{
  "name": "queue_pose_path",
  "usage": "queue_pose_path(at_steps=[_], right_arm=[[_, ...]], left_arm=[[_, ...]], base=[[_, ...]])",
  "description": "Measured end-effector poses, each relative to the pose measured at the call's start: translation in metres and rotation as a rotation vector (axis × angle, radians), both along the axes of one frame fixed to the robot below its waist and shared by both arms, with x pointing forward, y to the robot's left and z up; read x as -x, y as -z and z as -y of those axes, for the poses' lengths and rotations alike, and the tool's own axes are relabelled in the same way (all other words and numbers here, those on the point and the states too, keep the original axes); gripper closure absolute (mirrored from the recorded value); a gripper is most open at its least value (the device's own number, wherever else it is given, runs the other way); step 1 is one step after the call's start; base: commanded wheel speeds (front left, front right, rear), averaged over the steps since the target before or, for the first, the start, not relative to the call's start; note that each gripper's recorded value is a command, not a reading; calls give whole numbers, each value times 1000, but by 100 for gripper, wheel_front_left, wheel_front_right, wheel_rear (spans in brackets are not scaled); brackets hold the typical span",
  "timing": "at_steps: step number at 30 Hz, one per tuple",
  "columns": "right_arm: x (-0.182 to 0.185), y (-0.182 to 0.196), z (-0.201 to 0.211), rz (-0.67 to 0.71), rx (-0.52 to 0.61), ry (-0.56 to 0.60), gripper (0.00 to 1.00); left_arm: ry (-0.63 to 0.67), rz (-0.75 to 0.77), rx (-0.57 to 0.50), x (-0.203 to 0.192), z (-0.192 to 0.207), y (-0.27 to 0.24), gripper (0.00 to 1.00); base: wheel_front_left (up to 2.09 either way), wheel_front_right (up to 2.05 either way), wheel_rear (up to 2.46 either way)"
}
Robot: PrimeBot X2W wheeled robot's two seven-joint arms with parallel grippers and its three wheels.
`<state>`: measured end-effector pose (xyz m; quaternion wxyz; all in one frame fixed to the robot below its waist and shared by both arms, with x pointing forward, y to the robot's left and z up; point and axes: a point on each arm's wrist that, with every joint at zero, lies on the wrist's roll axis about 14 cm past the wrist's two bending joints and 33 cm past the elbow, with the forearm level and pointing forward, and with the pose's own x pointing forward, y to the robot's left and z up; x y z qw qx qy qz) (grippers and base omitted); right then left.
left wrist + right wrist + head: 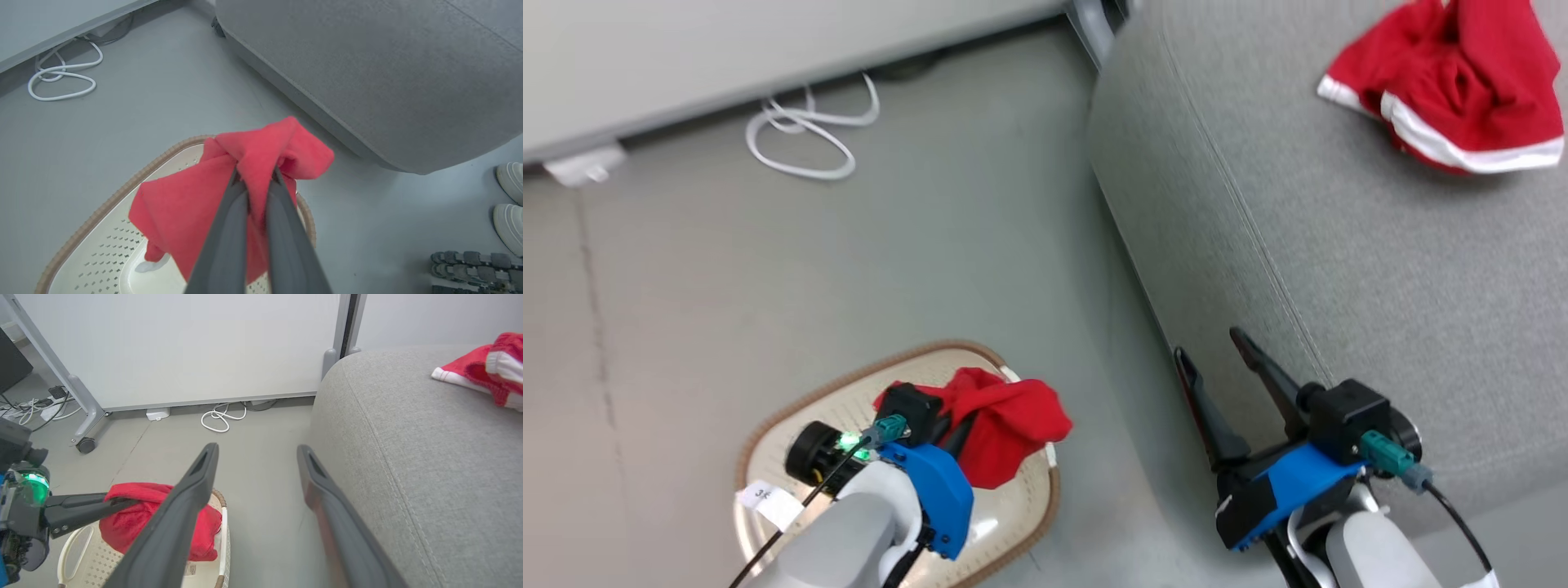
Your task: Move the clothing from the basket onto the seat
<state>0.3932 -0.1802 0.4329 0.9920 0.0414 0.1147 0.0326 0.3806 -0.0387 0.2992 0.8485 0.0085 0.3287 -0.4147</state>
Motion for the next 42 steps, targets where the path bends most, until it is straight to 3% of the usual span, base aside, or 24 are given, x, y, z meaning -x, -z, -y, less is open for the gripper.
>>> queue_pose_path(at_steps=[15, 26, 34, 42], right_arm=[[18, -50, -49, 114, -37, -134, 0], [27, -69, -72, 162, -51, -200, 0], [28, -68, -81, 154, -53, -228, 0], [26, -69, -86, 152, -48, -246, 0]], left_arm=[[-66, 329, 211, -16, 6, -142, 100], [-81, 556, 285, -30, 0, -231, 100], [-77, 631, 301, -41, 0, -262, 100], [-62, 616, 299, -40, 6, -257, 100]], base=[[0, 0, 0], [0, 0, 0], [0, 0, 0], [0, 0, 0]])
